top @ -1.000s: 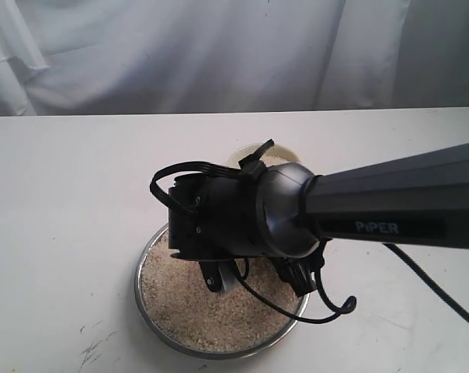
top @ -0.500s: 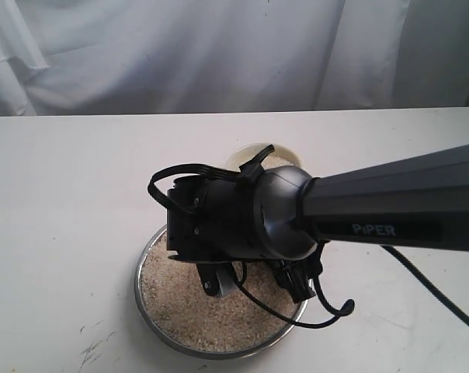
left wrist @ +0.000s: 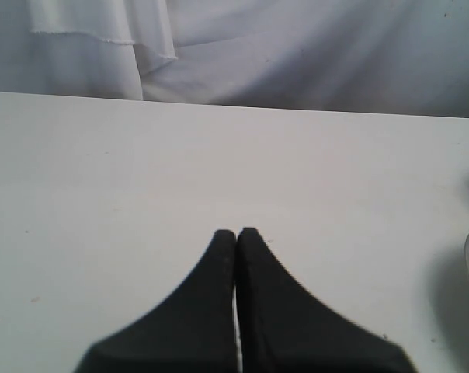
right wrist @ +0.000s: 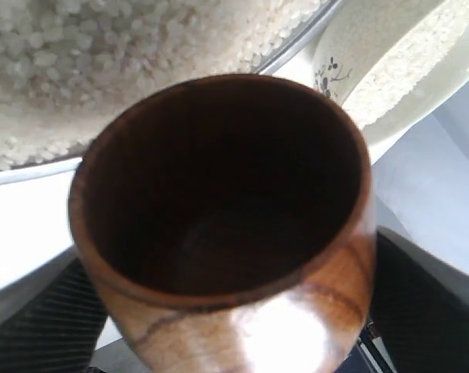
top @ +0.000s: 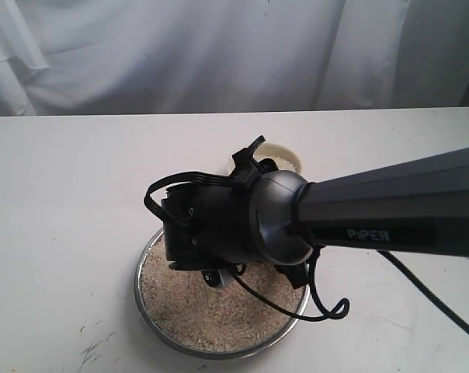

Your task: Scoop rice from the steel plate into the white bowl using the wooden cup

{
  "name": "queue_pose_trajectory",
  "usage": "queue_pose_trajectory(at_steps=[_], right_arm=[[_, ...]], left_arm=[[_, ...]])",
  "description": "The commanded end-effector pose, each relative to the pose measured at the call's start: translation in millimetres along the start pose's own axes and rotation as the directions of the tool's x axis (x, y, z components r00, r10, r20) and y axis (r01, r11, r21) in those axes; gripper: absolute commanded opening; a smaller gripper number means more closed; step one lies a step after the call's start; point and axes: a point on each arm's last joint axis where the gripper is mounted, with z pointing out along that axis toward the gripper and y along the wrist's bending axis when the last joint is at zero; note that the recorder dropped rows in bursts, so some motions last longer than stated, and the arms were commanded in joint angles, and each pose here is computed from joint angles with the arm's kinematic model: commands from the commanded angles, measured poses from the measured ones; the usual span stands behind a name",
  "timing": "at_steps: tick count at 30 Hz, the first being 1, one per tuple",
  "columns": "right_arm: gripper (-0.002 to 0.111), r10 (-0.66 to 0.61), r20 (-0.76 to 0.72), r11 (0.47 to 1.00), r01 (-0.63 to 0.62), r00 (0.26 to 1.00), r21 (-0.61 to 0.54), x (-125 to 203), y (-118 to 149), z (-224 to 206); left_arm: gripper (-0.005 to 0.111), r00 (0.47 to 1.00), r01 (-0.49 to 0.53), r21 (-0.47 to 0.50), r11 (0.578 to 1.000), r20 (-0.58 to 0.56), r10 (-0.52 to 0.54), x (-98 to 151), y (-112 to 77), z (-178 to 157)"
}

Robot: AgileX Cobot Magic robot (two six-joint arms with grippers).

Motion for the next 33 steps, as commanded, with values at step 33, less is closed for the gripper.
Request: queue_pose_trajectory(at_steps=[33], right_arm=[[0.000, -0.143, 0.005, 0.989, 0.143, 0.990, 0.021, -46.3, 27.8, -10.8]], left_arm=[[0.000, 1.000, -0.001, 0.002, 1.000, 0.012, 0.001, 0.2, -0.1, 0.2]])
